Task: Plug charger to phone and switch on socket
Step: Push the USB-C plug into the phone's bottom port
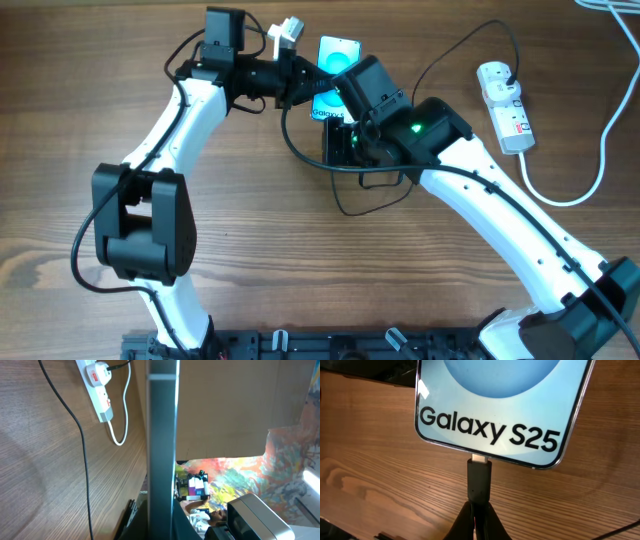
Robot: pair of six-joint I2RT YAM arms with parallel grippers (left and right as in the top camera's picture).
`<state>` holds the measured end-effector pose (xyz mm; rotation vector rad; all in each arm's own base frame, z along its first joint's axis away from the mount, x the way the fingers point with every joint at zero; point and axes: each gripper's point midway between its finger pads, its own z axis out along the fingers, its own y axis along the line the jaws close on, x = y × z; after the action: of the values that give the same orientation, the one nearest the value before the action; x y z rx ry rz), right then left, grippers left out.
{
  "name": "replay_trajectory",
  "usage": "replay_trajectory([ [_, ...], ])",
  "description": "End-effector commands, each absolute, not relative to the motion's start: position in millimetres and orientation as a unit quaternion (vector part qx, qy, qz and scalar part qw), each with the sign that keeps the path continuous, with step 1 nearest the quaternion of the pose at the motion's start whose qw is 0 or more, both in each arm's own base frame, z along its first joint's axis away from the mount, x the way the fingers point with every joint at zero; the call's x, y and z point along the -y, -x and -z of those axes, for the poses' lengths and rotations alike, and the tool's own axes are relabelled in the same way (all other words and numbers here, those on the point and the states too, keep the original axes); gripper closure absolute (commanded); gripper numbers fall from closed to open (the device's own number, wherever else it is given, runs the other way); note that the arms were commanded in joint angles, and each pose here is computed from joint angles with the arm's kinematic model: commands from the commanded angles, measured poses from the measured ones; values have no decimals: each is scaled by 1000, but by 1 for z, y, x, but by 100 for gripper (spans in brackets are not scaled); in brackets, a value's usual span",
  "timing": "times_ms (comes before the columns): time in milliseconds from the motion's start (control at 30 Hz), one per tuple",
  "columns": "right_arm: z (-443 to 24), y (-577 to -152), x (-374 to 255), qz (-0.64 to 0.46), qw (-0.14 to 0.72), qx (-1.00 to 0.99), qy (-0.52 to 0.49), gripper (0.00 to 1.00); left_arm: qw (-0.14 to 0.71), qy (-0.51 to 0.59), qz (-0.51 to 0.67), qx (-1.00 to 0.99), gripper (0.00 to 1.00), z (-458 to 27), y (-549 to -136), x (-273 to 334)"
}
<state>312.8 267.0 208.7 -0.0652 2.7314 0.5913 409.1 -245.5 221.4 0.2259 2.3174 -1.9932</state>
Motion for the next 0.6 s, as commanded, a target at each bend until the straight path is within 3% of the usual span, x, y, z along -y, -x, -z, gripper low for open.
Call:
replay_trajectory([
  [0,-218,-325,-266,-207,201,-957,5,96,42,-97,666,-738,96,-245,-402,244],
  [567,-225,-344,-259,-203,236,-950,-6,95,25,-87,668,-739,96,-243,-397,245],
])
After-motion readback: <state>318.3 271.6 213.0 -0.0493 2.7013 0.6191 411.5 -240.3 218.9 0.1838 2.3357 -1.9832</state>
